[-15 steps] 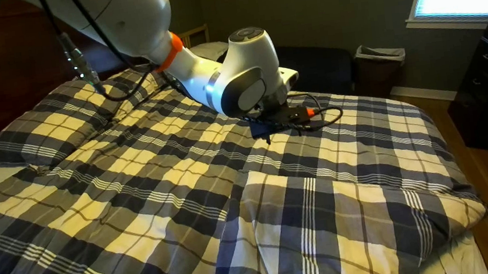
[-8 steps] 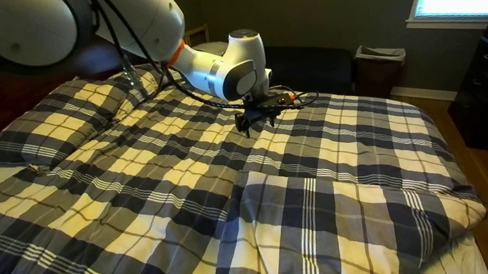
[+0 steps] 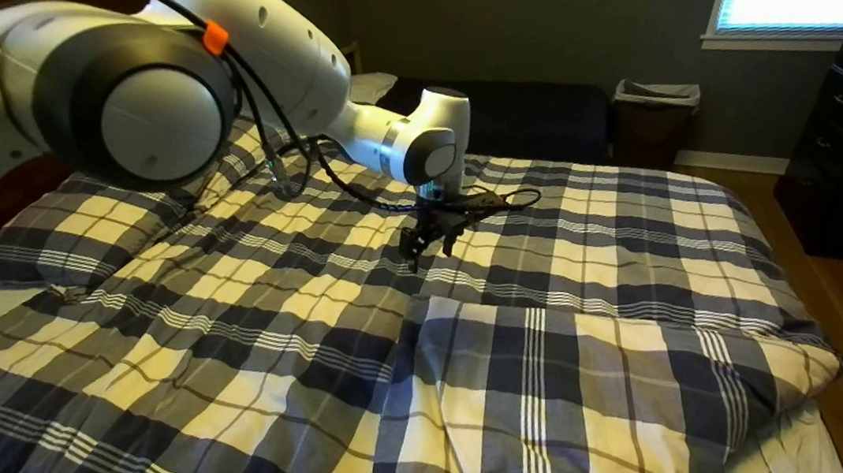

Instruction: Move the black remote to the right and then cover it with the duvet

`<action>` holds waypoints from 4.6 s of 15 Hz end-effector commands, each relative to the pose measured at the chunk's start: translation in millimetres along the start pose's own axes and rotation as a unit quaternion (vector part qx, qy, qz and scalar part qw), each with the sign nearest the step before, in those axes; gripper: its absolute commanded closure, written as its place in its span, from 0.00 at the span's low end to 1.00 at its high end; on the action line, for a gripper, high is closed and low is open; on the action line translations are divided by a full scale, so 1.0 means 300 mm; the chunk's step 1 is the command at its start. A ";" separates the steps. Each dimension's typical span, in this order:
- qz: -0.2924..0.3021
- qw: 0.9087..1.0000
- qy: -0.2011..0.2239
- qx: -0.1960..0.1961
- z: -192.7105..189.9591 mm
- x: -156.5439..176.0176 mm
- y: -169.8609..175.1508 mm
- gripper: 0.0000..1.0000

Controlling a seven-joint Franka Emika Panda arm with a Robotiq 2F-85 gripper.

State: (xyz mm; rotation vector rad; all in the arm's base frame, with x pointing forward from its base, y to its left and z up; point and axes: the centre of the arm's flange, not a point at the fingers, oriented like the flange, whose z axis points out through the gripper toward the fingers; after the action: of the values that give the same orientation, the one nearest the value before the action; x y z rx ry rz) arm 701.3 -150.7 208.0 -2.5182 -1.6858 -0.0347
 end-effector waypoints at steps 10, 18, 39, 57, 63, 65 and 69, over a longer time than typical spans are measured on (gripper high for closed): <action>-0.028 0.998 -0.058 0.017 0.238 0.010 -0.012 0.00; -0.005 0.999 -0.025 -0.027 0.372 0.059 0.018 0.00; 0.020 0.999 -0.032 -0.020 0.444 0.011 0.040 1.00; 0.155 0.978 -0.110 -0.088 -0.011 -0.481 0.044 0.97; 0.158 0.978 -0.102 -0.089 -0.046 -0.520 0.001 0.97; 0.158 0.978 -0.101 -0.089 -0.044 -0.516 0.000 0.97; 0.226 0.951 -0.159 -0.141 -0.070 -0.586 -0.003 0.99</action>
State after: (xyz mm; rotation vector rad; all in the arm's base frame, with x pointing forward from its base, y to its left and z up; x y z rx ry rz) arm 644.2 -299.3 212.8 -3.0627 -1.3259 0.1082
